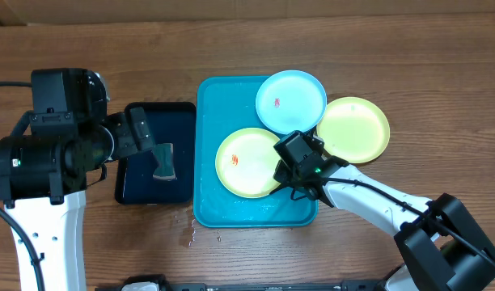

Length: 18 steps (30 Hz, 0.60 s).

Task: Clean dirty plates on tray and stack at the side
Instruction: 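Hold the stained yellow plate steady with right gripper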

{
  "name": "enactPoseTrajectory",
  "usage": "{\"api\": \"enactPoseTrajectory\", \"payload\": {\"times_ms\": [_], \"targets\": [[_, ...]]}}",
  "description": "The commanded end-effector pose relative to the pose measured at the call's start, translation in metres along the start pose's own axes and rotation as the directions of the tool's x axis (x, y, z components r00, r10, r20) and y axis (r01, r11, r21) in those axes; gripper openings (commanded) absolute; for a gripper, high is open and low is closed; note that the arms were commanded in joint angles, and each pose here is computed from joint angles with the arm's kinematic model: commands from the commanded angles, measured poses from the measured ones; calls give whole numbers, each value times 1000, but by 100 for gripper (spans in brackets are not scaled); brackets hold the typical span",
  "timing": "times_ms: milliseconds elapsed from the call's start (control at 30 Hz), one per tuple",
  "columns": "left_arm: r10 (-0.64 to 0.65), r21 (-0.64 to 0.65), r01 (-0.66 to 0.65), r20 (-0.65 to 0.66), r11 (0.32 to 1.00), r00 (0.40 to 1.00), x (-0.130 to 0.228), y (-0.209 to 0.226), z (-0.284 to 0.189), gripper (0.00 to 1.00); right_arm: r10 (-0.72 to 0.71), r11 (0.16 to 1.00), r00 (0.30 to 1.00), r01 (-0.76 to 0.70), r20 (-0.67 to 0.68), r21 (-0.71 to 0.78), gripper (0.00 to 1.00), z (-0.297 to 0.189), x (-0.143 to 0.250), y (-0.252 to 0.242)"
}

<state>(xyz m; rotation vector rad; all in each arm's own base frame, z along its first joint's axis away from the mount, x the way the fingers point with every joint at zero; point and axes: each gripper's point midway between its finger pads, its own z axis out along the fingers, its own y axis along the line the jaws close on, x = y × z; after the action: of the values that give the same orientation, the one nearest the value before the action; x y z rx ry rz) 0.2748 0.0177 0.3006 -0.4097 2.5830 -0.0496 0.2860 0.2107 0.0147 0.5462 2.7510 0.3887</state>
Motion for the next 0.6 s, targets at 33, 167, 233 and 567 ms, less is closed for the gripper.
{"api": "enactPoseTrajectory", "payload": {"times_ms": [33,167,233,567], "targets": [[-10,-4,10,14,1000,1000,-3,0,-3,100,1,1000,1000,0,17,-24,9,-2,-5,9],[-10,-4,10,14,1000,1000,-3,0,-3,100,3,1000,999,-2,47,-24,4,-2,-11,10],[-10,-4,10,14,1000,1000,-3,0,-3,100,6,1000,998,-4,64,-26,4,-2,-15,11],[-10,-4,10,14,1000,1000,-3,0,-3,100,8,999,997,-5,73,-32,4,-2,-17,12]]}}
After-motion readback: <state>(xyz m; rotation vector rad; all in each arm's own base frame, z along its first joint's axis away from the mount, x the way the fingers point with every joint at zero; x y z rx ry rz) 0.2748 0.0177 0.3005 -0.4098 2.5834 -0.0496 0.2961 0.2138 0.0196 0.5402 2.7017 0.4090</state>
